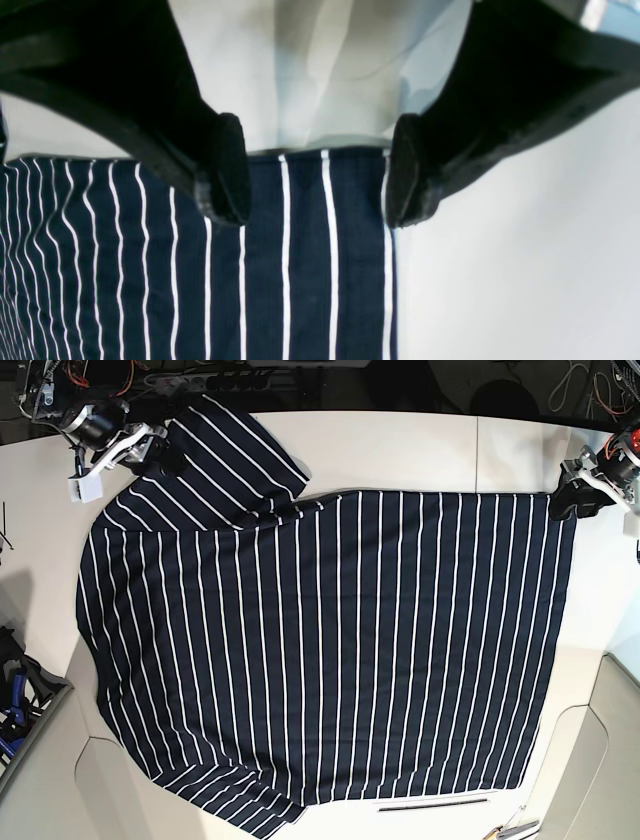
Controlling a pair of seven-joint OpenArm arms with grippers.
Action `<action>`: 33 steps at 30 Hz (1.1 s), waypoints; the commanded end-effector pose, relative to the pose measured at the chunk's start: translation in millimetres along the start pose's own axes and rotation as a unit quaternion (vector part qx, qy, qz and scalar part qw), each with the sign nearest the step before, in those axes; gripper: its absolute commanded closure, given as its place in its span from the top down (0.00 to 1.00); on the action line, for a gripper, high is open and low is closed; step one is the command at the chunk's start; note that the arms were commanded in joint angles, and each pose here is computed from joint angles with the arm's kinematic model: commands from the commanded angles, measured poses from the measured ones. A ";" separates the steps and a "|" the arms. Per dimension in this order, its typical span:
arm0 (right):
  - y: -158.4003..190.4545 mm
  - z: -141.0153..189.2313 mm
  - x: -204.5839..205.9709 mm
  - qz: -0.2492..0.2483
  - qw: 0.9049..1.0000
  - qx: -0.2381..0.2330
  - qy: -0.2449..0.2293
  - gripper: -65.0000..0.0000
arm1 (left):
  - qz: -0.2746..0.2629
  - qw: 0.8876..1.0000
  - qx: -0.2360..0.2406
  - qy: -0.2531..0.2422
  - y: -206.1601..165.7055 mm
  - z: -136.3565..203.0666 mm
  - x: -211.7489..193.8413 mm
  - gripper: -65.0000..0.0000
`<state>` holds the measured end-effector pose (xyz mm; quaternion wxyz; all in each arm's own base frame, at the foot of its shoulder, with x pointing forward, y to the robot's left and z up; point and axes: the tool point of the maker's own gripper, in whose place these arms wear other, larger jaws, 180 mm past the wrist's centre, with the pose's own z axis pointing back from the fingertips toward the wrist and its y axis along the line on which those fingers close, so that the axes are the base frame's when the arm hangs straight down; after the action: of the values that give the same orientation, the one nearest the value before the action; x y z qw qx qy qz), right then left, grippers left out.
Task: Fold the T-shirt properly
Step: 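Lift the shoulder corners with both grippers and fold them over the shirt body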
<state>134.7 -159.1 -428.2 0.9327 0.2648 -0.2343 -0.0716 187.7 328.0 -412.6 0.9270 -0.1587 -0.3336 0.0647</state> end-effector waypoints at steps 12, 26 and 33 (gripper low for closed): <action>-2.2 0.8 -8.0 0.001 1.000 -0.007 0.018 0.10 | -0.013 1.000 0.006 -0.003 3.5 2.8 3.8 0.16; 12.6 20.2 21.0 0.023 0.999 0.021 -0.036 0.00 | -0.023 0.997 0.018 -0.064 8.3 14.5 38.6 0.00; 36.8 45.8 57.5 0.053 0.992 0.046 -0.105 0.00 | -0.038 0.994 0.006 -0.103 -4.0 23.2 66.6 0.00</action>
<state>158.1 -163.0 -361.9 0.9002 0.2823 -0.3283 -0.0457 214.3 341.4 -370.6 0.8998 -0.1347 -0.4111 0.0577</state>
